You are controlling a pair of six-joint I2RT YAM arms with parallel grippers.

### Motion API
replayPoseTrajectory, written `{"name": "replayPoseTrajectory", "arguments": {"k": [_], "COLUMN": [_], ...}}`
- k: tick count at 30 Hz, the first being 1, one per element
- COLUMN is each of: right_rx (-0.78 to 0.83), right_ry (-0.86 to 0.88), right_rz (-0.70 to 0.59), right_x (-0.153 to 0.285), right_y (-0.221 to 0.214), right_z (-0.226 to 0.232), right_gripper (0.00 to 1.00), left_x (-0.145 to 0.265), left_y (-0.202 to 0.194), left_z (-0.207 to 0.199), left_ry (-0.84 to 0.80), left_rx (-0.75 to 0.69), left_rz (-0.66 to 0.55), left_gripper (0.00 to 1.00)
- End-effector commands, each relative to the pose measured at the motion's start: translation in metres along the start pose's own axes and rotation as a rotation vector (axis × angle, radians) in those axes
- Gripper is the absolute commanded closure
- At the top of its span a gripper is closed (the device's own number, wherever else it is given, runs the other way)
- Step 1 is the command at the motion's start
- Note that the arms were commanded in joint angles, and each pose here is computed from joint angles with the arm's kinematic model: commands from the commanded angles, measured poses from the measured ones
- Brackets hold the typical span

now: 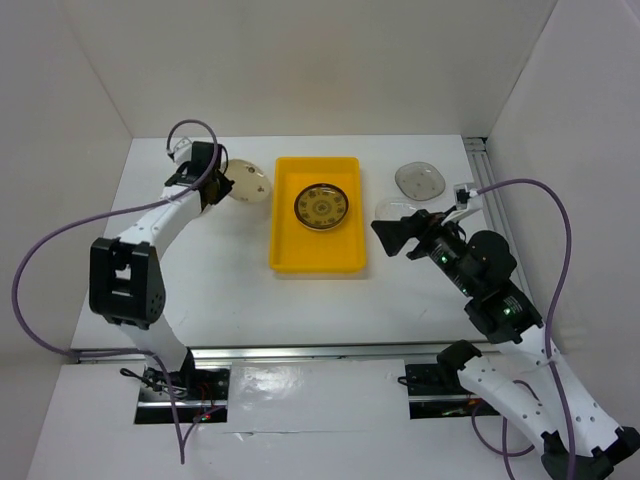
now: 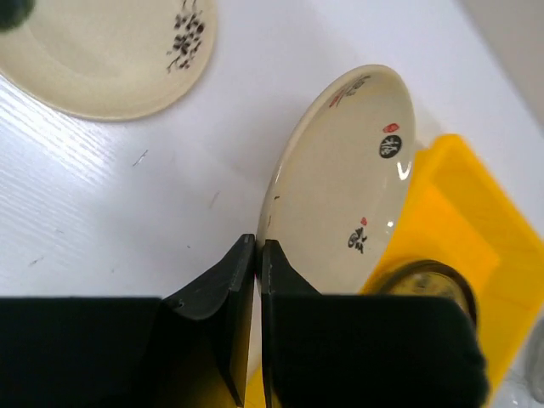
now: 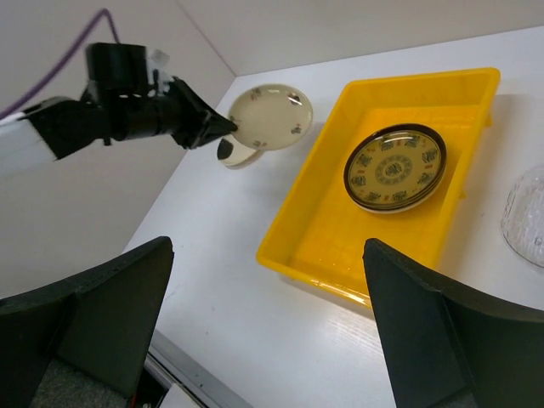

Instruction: Place the plates into the plastic bin on the countertop

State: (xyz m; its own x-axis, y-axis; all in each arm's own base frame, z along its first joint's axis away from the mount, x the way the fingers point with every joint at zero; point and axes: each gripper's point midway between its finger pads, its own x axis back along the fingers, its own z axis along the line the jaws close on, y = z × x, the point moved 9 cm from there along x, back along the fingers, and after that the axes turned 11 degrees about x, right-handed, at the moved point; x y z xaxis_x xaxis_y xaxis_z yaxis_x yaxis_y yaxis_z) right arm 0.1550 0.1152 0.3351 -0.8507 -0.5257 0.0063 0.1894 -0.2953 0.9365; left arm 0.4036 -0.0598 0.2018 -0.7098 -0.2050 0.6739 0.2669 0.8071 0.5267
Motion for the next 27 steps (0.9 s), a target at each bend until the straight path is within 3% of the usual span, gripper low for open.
{"name": "replayPoseTrajectory", "arguments": {"k": [1, 4, 7, 8, 11, 18, 25, 26, 27], "right_rx": [0.020, 0.020, 0.020, 0.019, 0.019, 0.029, 0.038, 0.038, 0.038], "right_ry": [-0.001, -0.004, -0.004, -0.010, -0.018, -0.047, -0.070, -0.070, -0.070], "right_rz": [-0.043, -0.033, -0.034, -0.016, -0.022, 0.001, 0.011, 0.011, 0.011], "right_x": [0.010, 0.010, 0.013, 0.012, 0.017, 0.025, 0.028, 0.028, 0.028], "right_y": [0.015, 0.013, 0.013, 0.008, 0.007, 0.002, -0.004, -0.004, -0.004], "right_z": [0.004, 0.003, 0.003, 0.002, 0.000, -0.003, -0.007, -0.007, -0.007], "right_gripper": [0.00, 0.00, 0.00, 0.00, 0.00, 0.00, 0.00, 0.00, 0.00], "left_x": [0.057, 0.091, 0.103, 0.103, 0.093, 0.044, 0.027, 0.024, 0.026], "left_y": [0.028, 0.030, 0.022, 0.011, -0.018, -0.084, -0.097, -0.099, -0.097], "left_z": [-0.032, -0.042, -0.053, -0.058, -0.074, -0.093, -0.103, -0.103, -0.105], "left_ry": [-0.099, -0.186, -0.341, -0.402, -0.476, -0.496, -0.461, -0.451, -0.452], "left_rx": [0.042, 0.004, -0.052, -0.083, -0.161, -0.250, -0.255, -0.257, -0.257], "left_rz": [-0.170, -0.182, -0.056, 0.041, 0.180, 0.373, 0.377, 0.383, 0.382], "left_gripper": [1.00, 1.00, 1.00, 1.00, 1.00, 1.00, 1.00, 0.94, 0.67]}}
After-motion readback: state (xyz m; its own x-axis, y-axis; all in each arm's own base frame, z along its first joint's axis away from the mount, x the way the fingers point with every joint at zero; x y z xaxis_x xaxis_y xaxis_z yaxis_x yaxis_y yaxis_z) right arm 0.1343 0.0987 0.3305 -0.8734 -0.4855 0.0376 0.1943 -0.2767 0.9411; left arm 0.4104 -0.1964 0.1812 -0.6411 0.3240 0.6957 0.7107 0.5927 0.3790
